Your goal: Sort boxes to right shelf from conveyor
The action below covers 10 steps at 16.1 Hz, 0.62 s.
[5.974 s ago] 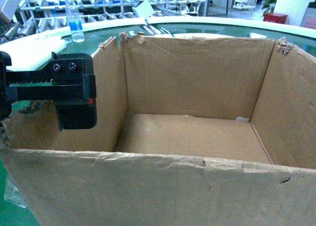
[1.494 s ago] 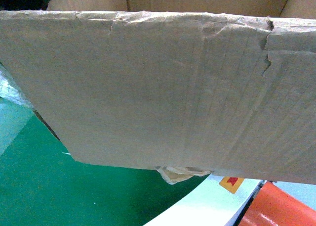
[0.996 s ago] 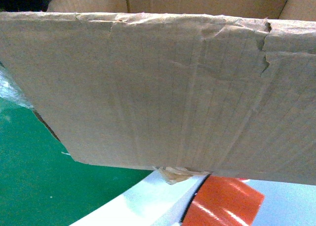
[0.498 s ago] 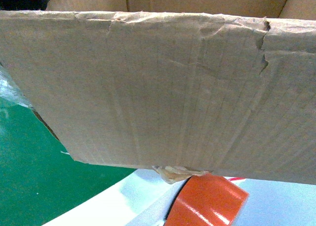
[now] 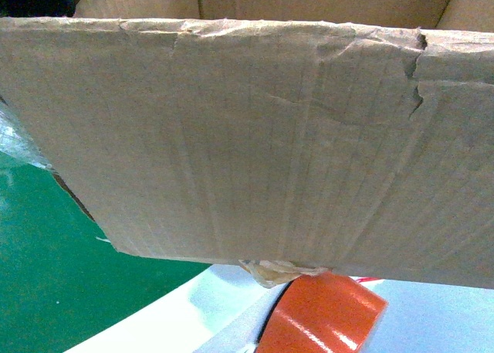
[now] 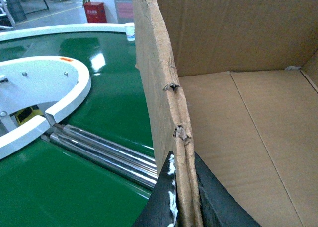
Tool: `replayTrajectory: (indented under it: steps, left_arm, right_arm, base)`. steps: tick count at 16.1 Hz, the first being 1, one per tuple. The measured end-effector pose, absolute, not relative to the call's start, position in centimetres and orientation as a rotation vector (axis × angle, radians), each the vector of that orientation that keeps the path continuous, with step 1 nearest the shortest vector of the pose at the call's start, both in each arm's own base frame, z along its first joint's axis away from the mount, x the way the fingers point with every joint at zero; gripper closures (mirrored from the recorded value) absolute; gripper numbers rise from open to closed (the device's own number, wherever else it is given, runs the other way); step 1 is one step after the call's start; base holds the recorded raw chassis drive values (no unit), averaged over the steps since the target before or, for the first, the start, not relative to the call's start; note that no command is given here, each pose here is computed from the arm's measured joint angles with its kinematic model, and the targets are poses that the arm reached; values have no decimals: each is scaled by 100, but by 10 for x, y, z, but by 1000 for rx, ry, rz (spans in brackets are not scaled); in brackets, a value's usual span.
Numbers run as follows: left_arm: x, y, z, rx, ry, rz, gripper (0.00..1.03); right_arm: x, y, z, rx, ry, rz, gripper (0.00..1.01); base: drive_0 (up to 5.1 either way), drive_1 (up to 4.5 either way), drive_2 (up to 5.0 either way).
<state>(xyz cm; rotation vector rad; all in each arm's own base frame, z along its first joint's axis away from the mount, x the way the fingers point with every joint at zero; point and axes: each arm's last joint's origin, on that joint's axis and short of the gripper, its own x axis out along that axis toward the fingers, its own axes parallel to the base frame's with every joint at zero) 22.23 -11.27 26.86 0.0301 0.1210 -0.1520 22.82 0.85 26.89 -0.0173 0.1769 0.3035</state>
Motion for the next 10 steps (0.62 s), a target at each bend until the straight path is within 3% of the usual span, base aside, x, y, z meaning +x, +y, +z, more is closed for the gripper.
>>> replayTrajectory:
  steps: [3, 10]
  left_arm:
    - [222, -113, 269, 30, 122, -151, 100]
    - [222, -112, 269, 30, 121, -151, 100]
  right_arm:
    - [228, 9, 269, -17, 177, 303, 98]
    - [228, 9, 269, -18, 177, 303, 98]
  base:
    - [0, 0, 0]
    - [-148, -148, -148]
